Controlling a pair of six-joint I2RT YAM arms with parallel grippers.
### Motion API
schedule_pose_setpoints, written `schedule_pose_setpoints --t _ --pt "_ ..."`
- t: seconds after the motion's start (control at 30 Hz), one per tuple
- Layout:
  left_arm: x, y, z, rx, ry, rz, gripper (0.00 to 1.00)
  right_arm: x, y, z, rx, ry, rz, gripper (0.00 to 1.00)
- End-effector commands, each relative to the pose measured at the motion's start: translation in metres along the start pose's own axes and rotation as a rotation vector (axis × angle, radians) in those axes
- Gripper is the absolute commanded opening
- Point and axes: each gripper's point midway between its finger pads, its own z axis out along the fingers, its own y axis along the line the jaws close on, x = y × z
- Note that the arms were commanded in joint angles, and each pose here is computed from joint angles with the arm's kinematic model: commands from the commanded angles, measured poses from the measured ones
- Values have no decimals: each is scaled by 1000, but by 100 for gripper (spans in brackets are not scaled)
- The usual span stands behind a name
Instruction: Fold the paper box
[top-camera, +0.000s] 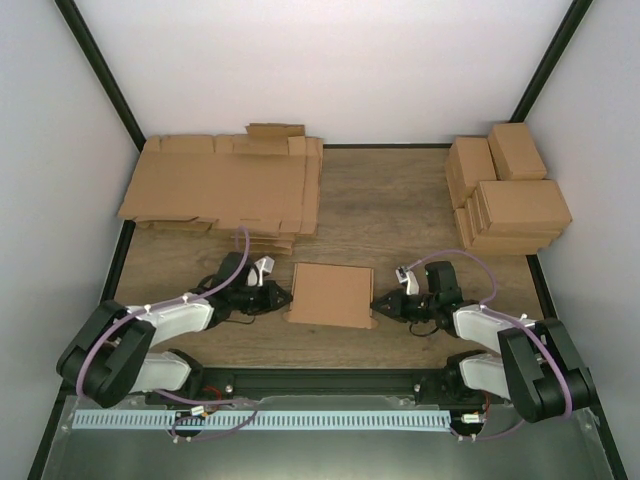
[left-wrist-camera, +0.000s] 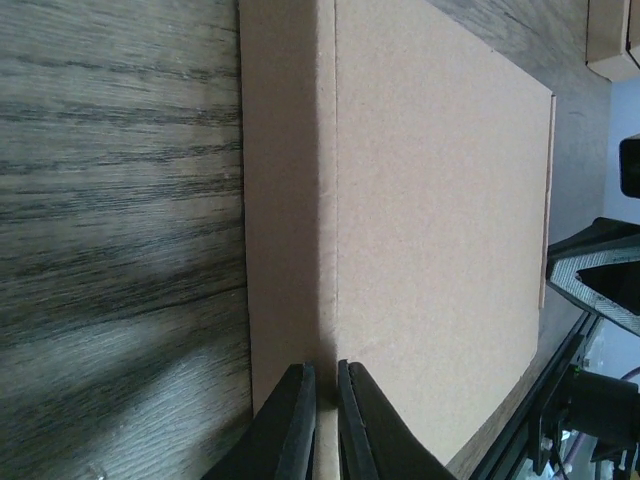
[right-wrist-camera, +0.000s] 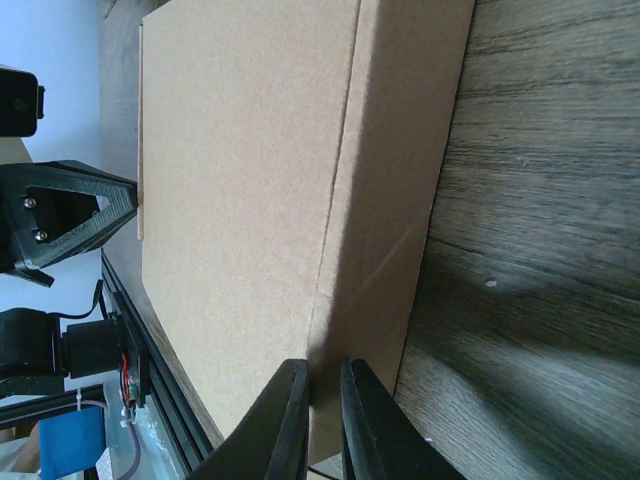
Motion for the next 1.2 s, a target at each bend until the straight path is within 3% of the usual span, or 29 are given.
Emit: schedule_pose_setpoints --t 0.0,0.1,0.4,0.8,1.17 --pt "4 3 4 9 16 11 8 -3 -5 0 29 -1 1 11" --pt "7 10 7 -14 30 -3 4 -2 -5 1 26 4 1 11" --pt "19 20 17 -54 86 -6 4 1 -8 4 22 26 13 11" --pt "26 40 30 -293 100 63 4 6 -16 9 82 45 17 10" --pt "32 31 47 -336 133 127 4 4 -13 13 120 54 -12 11"
